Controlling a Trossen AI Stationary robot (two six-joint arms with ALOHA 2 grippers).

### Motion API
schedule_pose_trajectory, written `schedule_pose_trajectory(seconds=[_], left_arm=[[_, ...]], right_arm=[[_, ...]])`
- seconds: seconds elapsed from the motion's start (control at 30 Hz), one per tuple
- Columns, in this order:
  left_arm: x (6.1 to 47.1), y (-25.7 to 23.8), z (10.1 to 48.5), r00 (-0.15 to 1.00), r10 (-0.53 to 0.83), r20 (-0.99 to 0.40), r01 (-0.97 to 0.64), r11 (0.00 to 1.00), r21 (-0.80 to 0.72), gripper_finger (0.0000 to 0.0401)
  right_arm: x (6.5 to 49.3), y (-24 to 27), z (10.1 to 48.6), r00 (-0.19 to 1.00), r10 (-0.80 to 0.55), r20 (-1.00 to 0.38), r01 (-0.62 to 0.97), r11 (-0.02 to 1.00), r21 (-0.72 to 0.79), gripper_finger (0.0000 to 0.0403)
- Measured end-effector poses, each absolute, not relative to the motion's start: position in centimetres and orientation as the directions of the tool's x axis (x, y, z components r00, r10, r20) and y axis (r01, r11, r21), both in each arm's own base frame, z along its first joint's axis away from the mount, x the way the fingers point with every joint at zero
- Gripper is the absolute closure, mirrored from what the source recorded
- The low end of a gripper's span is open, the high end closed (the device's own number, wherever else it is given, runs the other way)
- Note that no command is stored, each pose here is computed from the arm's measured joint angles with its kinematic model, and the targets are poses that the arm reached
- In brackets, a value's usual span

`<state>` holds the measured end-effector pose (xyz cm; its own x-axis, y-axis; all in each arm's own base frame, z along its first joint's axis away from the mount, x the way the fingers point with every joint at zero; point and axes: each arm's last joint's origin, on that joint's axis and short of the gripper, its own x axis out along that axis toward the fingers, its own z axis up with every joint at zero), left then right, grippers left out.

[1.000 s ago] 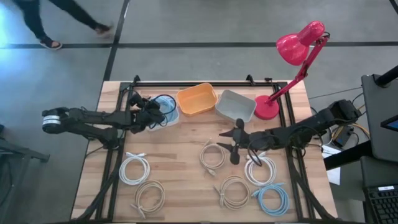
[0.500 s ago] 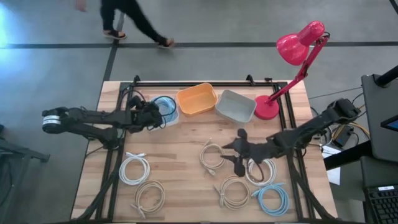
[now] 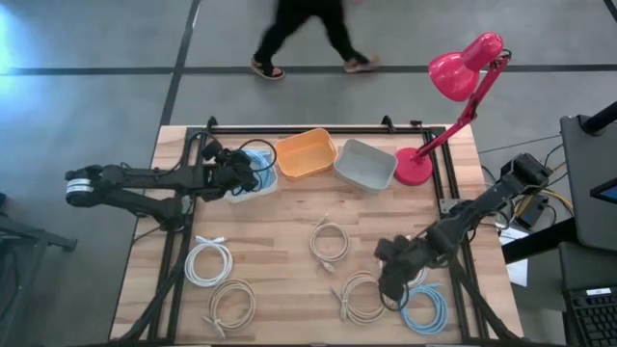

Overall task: Pick & Place USB Port
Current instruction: Put the blue charger cable into the white bin

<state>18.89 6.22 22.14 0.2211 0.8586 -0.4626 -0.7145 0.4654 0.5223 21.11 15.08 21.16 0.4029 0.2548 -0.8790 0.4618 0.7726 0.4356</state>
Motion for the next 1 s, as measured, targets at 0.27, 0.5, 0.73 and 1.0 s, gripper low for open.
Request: schedule_pose_trajectory(seconds=[0.27,0.5,0.73,1.0], left_arm=[[19.0,6.2,22.0,0.226,0.859,-0.458,-0.723,0.464,0.512,0.0213],[19.1,6.3,22.2,0.24,0.862,-0.446,-0.734,0.462,0.497,0.0213],[19.3,6.3,22.4,0.253,0.865,-0.434,-0.749,0.459,0.478,0.0213],[19.4,6.3,22.4,0.261,0.861,-0.437,-0.748,0.467,0.472,0.0213]], right_arm=[[18.7,17.3,19.6,0.12,0.298,-0.947,0.624,0.719,0.305,0.0225],[16.5,18.8,17.6,-0.1,0.238,-0.966,0.688,0.718,0.106,0.0225],[15.5,20.3,14.1,-0.295,0.186,-0.937,0.643,0.764,-0.052,0.0225],[16.2,21.1,12.0,-0.363,0.121,-0.924,0.548,0.83,-0.107,0.0229]])
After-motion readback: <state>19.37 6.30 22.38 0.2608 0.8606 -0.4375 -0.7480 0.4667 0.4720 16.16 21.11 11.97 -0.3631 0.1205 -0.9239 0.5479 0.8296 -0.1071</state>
